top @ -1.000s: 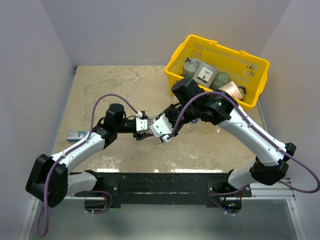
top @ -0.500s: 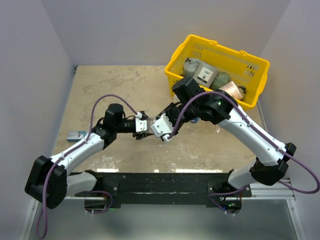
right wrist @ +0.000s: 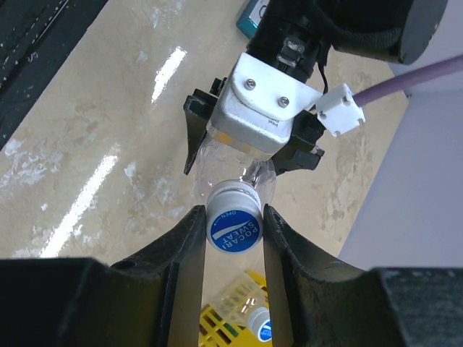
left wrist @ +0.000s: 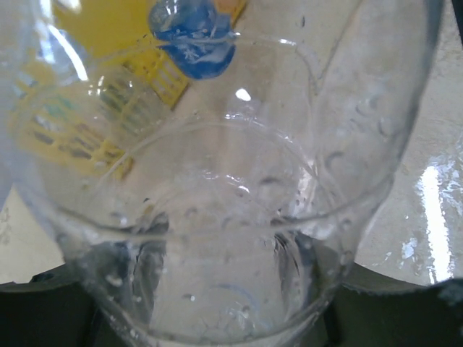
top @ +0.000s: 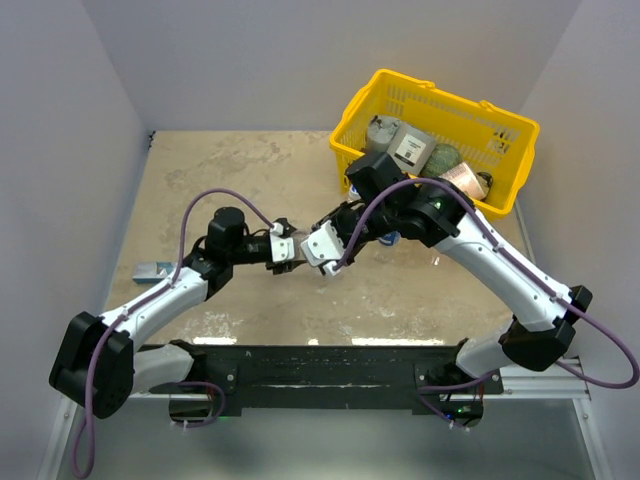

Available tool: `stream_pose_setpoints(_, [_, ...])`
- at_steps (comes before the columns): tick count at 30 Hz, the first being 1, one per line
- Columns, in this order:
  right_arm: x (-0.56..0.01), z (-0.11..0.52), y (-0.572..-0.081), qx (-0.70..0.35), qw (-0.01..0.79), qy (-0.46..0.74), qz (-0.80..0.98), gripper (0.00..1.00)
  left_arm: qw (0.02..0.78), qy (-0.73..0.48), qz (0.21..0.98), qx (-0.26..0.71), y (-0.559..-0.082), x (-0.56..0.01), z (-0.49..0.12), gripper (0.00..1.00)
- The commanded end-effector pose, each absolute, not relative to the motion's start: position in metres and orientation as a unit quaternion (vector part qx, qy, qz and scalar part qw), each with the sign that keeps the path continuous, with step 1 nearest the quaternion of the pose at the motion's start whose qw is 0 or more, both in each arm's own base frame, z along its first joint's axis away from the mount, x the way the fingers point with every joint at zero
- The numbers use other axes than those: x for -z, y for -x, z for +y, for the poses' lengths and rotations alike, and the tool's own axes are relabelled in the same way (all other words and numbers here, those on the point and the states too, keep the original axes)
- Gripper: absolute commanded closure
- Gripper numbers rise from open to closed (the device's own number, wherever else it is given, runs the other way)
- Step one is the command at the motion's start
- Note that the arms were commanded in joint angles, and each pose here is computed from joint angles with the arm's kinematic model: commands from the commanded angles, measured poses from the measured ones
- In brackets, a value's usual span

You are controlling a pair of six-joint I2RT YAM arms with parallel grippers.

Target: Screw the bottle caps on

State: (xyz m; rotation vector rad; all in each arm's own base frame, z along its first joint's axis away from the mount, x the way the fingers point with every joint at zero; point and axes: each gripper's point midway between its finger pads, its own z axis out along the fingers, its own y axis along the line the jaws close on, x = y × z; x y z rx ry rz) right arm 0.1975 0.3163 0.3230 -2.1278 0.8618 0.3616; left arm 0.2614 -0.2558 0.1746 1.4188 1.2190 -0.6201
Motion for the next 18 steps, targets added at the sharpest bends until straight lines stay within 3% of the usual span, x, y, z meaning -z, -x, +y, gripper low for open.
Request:
stream_pose_setpoints(1, [-0.317,0.319,-0.205,-0.179,0.399,0.806,0.399,1.0,0.638,-0.569,0.46,0.241,-0.27,-0.23,-0.261,1.0])
stream_pose_setpoints(6, [-0.313,0.316,-0.233,-0.191,0.414,0.75,0.479,1.0,0.673,-0.531,0.461,0.231,-0.276,-0.243,-0.256,1.0])
stream_pose_setpoints(10, [-0.315,0.321,-0.251,-0.198,0.42,0.679,0.57,1.0,0.698,-0.462,0.509,0.2,-0.297,-0.251,-0.245,1.0])
stream_pose_setpoints(18, [-0.287,0.331,-0.259,-0.245,0.328,0.525,0.746,1.0,0.741,-0.315,0.581,0.117,-0.326,-0.256,-0.221,1.0])
